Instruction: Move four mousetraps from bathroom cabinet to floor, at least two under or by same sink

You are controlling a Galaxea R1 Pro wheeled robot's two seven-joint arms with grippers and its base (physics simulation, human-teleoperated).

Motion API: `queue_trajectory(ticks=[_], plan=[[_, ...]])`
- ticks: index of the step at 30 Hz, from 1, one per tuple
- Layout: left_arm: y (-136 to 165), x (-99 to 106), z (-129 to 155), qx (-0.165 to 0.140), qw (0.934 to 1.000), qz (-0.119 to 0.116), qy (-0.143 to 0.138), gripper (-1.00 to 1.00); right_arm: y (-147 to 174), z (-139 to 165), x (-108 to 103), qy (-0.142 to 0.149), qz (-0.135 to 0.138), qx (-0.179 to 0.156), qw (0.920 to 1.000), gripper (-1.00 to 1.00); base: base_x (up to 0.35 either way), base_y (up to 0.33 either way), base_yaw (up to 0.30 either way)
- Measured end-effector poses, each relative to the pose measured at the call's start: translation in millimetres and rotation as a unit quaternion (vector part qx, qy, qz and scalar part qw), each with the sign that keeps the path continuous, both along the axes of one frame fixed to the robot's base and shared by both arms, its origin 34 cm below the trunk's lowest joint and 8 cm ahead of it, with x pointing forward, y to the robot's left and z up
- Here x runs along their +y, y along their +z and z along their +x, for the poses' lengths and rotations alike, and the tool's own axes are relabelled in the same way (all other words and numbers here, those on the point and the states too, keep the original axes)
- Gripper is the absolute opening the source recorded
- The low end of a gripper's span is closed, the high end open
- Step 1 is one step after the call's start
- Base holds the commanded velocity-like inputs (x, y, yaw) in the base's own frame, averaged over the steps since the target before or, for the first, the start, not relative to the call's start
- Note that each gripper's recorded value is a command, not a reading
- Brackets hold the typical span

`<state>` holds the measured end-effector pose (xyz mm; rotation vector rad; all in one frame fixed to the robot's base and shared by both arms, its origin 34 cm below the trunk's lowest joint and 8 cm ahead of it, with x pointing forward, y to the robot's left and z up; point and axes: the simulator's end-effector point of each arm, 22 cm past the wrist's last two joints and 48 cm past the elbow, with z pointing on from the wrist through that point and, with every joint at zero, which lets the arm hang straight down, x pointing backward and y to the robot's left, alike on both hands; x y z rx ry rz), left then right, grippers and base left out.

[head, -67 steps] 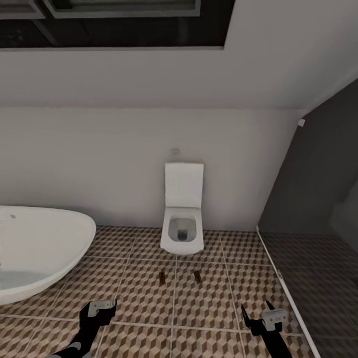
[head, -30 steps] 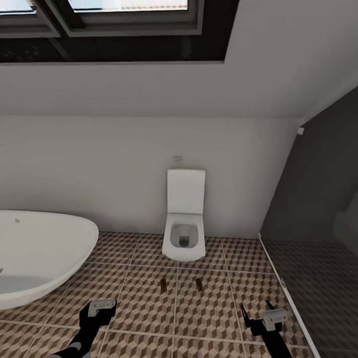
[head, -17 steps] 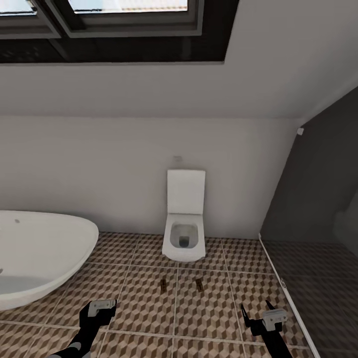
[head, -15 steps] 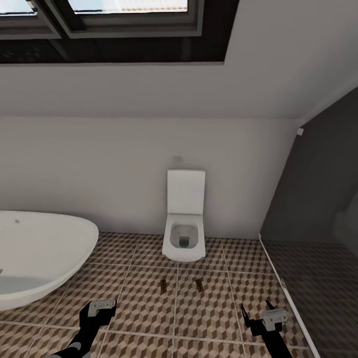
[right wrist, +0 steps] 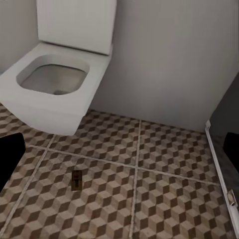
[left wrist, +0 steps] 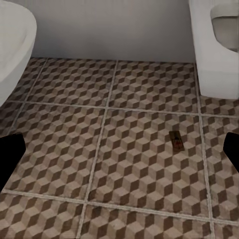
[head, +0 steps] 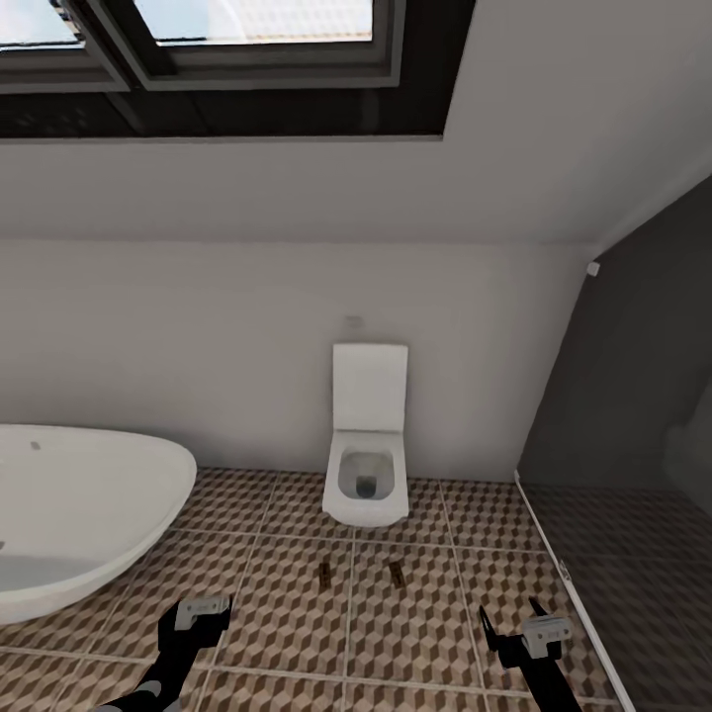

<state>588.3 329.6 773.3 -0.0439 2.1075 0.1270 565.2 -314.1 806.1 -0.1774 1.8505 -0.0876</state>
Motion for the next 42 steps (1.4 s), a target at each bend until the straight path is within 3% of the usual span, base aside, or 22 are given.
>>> queue_trajectory(ticks=[14,22,31,42], plan=[[3,1,1,-0.003,1.0000,0.001,0.000,1.00,5,1,-16,-0.024,-0.009,-0.007,0.9997,1.00,0.000,0.000,0.000],[-22,29,-47,0.030,0.9994,0.016,-0.001,1.00,0,-8,-24,-0.027,-0.015,0.000,0.9995,1.00,0.000,0.000,0.000],[-50,65,-117,0.081,0.9961,0.032,-0.015,1.00,-31,-63,-27,-0.025,-0.019,0.042,0.9987,1.00,0.000,0.000,0.000],[-74,75,-182,0.129,0.9909,0.038,-0.013,1.00,-64,-129,-16,-0.023,-0.012,0.094,0.9952,1.00,0.000,0.000,0.000]])
